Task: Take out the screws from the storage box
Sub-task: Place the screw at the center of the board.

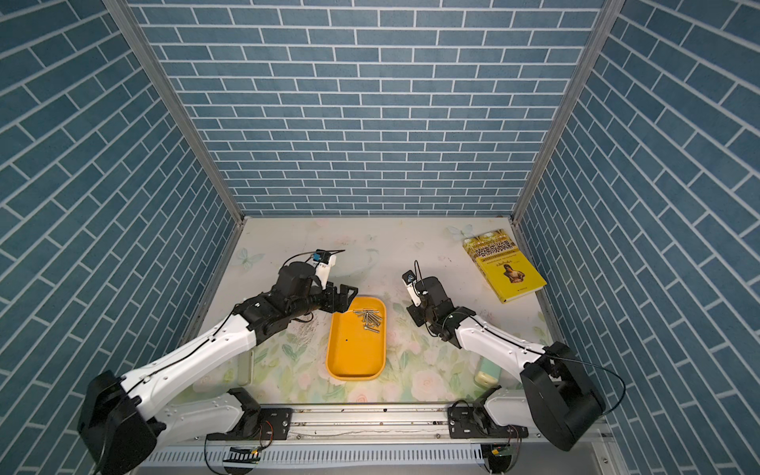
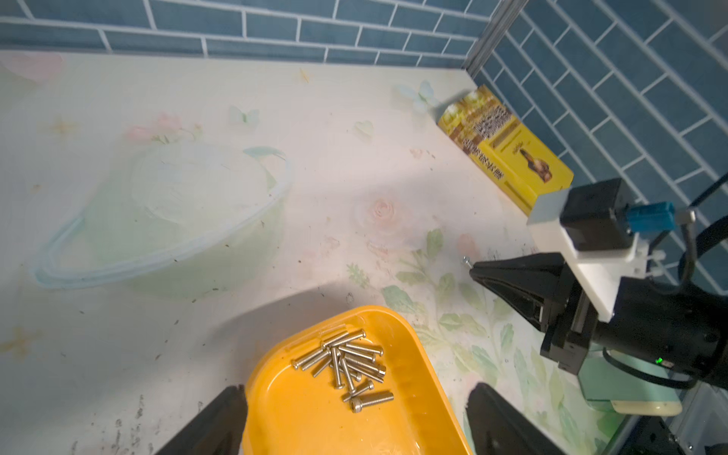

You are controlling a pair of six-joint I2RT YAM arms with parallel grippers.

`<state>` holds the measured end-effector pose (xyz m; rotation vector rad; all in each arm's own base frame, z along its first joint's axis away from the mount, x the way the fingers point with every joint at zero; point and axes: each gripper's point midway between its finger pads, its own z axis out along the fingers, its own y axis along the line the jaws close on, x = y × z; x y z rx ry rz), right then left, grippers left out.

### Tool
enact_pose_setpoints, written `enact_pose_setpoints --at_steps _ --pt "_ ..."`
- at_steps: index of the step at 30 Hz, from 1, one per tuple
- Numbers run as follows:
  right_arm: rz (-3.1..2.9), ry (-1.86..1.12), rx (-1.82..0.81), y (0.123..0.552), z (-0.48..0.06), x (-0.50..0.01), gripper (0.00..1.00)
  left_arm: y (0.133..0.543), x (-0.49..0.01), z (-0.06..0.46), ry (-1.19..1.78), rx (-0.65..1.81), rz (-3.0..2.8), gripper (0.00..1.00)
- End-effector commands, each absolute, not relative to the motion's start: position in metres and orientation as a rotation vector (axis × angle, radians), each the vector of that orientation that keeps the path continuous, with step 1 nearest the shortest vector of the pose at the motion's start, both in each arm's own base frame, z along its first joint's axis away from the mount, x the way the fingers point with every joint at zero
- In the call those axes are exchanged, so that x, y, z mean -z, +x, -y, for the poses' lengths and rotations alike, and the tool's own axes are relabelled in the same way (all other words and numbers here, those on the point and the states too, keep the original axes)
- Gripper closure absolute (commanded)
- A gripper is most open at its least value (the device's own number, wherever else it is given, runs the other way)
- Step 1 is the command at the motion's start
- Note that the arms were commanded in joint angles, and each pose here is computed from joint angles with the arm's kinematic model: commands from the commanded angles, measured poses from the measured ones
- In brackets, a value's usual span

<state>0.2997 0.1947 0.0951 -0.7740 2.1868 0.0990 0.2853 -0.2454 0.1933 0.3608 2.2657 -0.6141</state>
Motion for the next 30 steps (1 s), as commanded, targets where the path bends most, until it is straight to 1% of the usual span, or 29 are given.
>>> enact_pose_setpoints --at_steps 1,5,12,17,19,24,30 --pt "-2.186 -0.620 -0.096 0.315 -0.187 -0.095 1.00 0.272 -0.152 0.244 0.422 0.451 -2.434 0.11" --pt "-2.220 -0.545 -0.072 0.323 -0.176 -0.086 1.00 0.269 -0.126 0.255 0.446 0.414 -2.504 0.19" --pt "-2.247 -0.486 -0.076 0.327 -0.168 -0.078 1.00 0.272 -0.108 0.264 0.453 0.421 -2.541 0.22" --pt "-2.281 -0.485 -0.071 0.328 -0.168 -0.071 1.00 0.278 -0.089 0.265 0.435 0.367 -2.587 0.30" --pt "-2.303 -0.496 -0.067 0.328 -0.169 -0.066 1.00 0.279 -0.082 0.266 0.430 0.352 -2.605 0.32" --pt "-2.362 -0.541 -0.071 0.330 -0.176 -0.050 1.00 0.280 -0.072 0.270 0.435 0.335 -2.629 0.32" --pt "-2.481 -0.654 -0.105 0.332 -0.192 -0.019 1.00 0.282 -0.068 0.272 0.444 0.304 -2.631 0.35"
